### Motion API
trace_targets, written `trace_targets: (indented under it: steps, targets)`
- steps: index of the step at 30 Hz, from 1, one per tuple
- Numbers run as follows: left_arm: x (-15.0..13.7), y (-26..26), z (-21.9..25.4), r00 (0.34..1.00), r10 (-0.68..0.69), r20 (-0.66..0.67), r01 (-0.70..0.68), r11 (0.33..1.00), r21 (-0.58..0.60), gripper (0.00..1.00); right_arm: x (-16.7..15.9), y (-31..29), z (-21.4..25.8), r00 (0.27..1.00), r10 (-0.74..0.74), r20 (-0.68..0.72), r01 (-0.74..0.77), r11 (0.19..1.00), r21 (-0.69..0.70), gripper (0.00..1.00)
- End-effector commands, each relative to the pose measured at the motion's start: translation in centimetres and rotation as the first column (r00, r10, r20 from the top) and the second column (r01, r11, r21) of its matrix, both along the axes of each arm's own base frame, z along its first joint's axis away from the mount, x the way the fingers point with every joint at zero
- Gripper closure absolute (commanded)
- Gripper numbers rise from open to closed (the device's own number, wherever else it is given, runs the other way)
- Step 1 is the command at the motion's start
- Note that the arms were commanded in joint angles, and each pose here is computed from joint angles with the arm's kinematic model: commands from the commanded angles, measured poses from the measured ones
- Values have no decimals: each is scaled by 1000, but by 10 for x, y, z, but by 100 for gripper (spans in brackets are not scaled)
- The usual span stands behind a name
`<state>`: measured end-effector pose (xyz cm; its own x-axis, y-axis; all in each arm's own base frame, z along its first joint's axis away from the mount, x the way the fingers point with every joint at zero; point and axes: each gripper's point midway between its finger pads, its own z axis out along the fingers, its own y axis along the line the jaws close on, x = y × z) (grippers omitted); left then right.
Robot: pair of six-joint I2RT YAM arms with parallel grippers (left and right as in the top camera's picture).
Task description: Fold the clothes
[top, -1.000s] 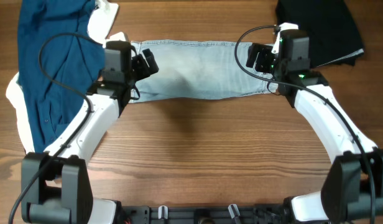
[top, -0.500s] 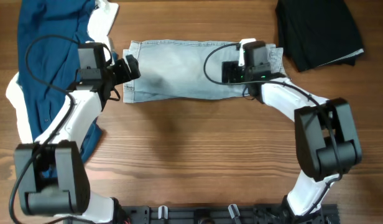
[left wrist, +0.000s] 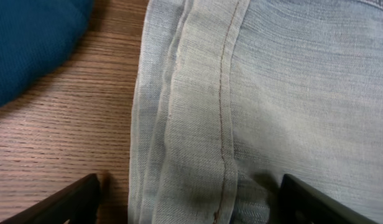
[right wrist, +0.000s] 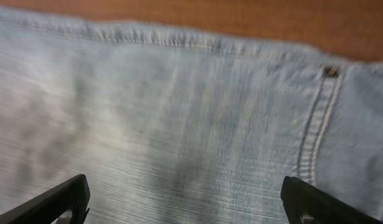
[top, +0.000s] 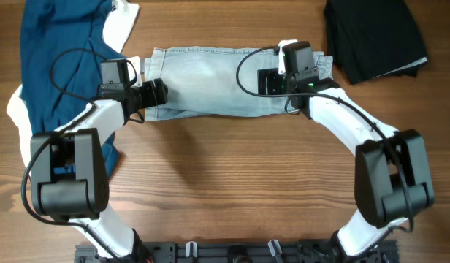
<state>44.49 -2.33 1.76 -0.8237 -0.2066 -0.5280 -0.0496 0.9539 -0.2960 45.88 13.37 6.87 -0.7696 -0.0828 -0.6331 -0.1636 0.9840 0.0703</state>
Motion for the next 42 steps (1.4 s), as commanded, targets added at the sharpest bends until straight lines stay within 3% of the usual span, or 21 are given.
trace_targets:
  steps: [1,3,5,8,14,24,32,38,42]
  targets:
    - [1,-3,-17,999,-33,-25,33,999,0,18,9,0,38,996,-4,87,3,1000,7,1]
    - [-3,-4,-29,998,-36,-54,36,999,-3,30,9,0,38,996,-7,84,7,1000,10,0]
    - [-11,-9,-42,994,-46,-101,46,999,-7,63,8,-2,37,997,-29,75,27,999,16,1]
    - [-23,-11,-49,986,-45,-159,44,999,-13,96,6,-8,34,995,-82,53,80,996,30,0]
    - [-58,17,-63,938,96,-334,-106,994,-10,96,6,-46,26,976,-216,-9,216,974,74,1]
    - [-59,31,-64,933,137,-334,-137,990,22,96,3,-147,13,905,-419,-74,423,904,59,1]
    - [-56,31,-64,936,137,-323,-137,990,22,96,-6,-149,-35,883,-417,-217,443,893,86,1]
    - [-56,31,-64,936,137,-323,-137,990,22,96,-9,-126,-59,824,-441,-356,535,811,235,17]
    - [-56,31,-63,937,137,-321,-137,990,22,96,-10,-111,-64,796,-431,-424,575,758,308,33]
